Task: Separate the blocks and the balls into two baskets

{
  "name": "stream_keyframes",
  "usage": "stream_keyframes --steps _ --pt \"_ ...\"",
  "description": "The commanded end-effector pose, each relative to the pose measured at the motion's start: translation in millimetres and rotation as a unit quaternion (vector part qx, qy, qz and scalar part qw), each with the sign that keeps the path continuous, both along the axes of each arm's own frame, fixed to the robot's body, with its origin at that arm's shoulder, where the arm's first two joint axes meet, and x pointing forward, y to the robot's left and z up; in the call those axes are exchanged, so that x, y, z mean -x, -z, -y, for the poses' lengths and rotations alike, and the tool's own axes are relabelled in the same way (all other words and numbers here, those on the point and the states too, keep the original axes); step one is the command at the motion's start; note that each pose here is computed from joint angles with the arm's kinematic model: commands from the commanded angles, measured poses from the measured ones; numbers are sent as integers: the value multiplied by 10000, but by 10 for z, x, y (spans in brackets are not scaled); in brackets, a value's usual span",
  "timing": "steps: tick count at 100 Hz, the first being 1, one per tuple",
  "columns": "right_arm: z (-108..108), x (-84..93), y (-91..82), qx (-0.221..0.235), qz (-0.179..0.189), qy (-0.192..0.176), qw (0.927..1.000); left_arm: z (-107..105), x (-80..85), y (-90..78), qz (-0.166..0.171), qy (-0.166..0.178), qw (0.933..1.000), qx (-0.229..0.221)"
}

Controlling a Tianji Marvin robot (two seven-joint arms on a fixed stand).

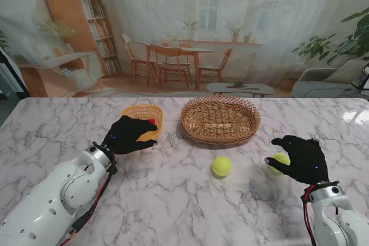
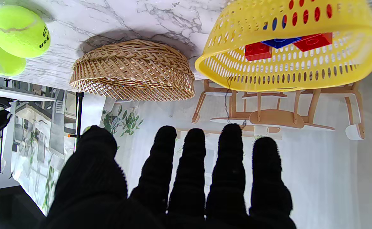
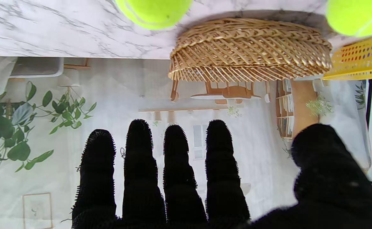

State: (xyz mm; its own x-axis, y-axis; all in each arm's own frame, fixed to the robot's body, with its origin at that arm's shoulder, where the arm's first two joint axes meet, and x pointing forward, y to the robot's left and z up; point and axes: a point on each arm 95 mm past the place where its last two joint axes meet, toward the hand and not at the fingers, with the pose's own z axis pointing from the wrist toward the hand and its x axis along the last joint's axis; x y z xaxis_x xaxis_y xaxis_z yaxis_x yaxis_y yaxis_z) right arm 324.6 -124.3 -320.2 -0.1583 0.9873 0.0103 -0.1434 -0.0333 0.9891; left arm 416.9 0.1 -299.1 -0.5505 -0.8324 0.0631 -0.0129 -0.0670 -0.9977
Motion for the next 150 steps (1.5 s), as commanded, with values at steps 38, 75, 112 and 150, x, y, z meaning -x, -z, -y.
stream_keyframes --steps 38,75,112,150 --pt "177 -113 192 452 -183 352 9982 17 -36 23 -88 -16 9997 -209" --pt "262 -279 396 810 -376 596 9942 16 -67 50 -130 -60 9997 -209" --pt "210 -408 650 830 -776 736 9908 8 -72 56 -145 -69 9997 -202" --pt "154 -408 852 787 -988 837 9884 18 -79 70 -198 -64 9996 -200"
